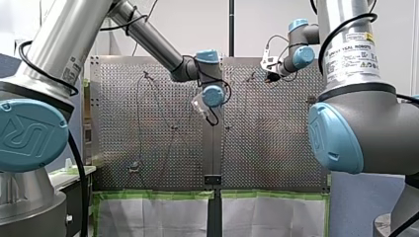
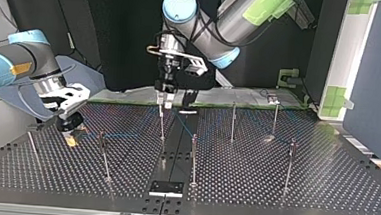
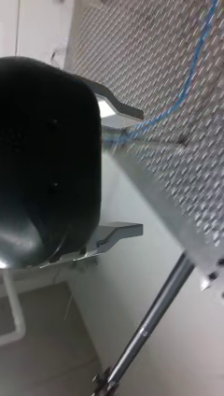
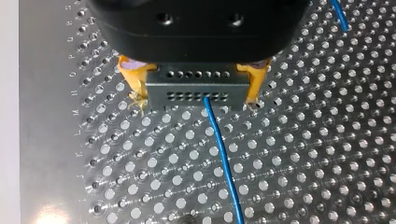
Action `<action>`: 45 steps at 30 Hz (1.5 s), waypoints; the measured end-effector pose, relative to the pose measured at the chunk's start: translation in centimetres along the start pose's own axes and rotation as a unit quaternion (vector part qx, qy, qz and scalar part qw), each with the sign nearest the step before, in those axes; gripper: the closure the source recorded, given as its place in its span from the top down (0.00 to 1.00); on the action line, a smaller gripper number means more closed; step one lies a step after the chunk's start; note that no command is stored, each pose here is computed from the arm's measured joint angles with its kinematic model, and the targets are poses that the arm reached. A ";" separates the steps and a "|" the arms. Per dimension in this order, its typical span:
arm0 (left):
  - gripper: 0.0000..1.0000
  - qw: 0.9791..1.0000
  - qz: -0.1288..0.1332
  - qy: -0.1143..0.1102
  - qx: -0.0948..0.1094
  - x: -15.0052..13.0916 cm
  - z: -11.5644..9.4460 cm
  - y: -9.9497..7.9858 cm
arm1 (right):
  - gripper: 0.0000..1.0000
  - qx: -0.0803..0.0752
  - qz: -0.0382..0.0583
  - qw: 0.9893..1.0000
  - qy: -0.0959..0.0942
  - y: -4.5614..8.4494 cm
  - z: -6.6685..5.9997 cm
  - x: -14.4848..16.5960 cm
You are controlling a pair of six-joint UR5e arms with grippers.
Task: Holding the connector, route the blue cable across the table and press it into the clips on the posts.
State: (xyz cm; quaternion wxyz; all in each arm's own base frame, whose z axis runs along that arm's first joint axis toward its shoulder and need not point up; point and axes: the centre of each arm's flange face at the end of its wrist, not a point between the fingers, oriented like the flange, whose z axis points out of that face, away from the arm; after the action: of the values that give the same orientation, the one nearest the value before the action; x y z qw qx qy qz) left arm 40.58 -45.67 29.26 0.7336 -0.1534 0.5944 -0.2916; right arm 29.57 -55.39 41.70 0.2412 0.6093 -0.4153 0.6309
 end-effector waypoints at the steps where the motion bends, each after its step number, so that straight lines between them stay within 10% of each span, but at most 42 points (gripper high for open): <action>1: 1.00 1.000 0.003 0.003 -0.002 0.6 -0.3 0.5 | 0.00 0.000 0.000 1.000 0.000 0.0 0.0 0.0; 9: 1.00 0.999 0.018 0.024 -0.012 4.8 -3.8 3.6 | 0.00 -0.003 0.000 1.000 0.001 0.4 0.0 0.1; 32: 1.00 0.998 -0.062 -0.034 0.007 -2.1 -11.6 2.7 | 0.00 -0.002 0.000 1.000 0.001 0.3 0.0 0.0; 45: 1.00 0.998 -0.016 0.011 -0.053 -0.7 -15.8 9.2 | 0.00 -0.002 0.000 1.000 0.000 0.2 0.0 0.0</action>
State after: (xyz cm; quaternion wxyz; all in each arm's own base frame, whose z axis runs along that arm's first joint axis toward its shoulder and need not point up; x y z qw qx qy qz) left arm 27.60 -36.11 20.62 0.7133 -0.1985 0.6143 -0.2727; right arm 29.37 -55.51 41.65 0.2423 0.6087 -0.4169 0.6301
